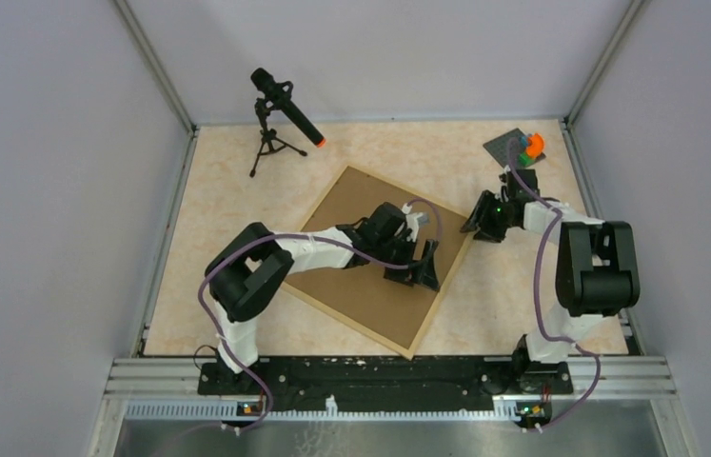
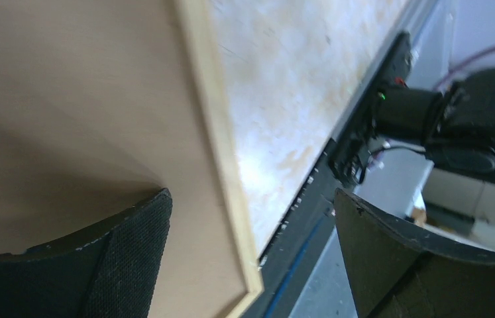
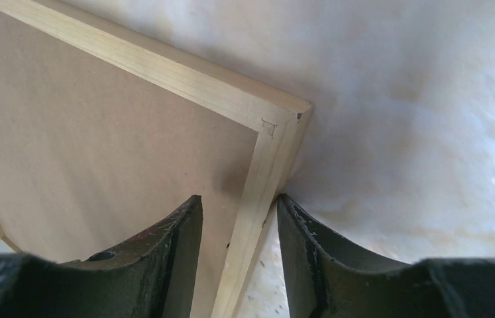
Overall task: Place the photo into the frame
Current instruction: Adjust the photo frame at the center of the board, then install the photo frame at the center of the board.
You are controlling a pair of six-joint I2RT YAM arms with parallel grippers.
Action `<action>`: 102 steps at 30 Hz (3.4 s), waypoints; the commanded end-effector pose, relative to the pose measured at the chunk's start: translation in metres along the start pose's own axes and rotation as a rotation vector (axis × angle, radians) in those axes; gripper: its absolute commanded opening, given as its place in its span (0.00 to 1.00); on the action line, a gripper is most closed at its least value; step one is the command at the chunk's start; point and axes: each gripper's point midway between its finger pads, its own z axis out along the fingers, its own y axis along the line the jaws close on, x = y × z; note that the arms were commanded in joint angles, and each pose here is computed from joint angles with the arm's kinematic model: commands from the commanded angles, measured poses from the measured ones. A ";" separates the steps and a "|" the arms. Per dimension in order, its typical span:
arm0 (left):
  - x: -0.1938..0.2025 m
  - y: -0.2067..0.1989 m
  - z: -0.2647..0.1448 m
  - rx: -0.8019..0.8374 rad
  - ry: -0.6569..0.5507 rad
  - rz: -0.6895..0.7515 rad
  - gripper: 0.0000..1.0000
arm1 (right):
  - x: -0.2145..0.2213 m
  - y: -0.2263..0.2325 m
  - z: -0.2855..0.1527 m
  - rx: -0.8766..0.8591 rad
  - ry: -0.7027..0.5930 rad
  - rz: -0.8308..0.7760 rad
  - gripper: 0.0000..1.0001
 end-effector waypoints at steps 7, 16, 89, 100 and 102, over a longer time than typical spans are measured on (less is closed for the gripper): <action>0.038 -0.019 0.030 0.071 0.141 -0.005 0.97 | -0.004 0.067 0.035 -0.145 0.056 -0.188 0.47; -0.055 -0.008 -0.043 0.060 -0.003 -0.030 0.99 | -0.012 0.055 0.004 -0.231 0.059 -0.034 0.52; -0.055 0.092 -0.074 -0.047 -0.105 -0.286 0.87 | 0.060 0.044 0.059 0.043 0.230 -0.196 0.34; -0.052 0.096 -0.069 -0.048 -0.093 -0.300 0.87 | 0.075 0.014 0.064 0.242 0.249 -0.235 0.32; -0.052 0.096 -0.069 -0.041 -0.091 -0.302 0.87 | 0.077 0.015 0.064 0.235 0.257 -0.240 0.32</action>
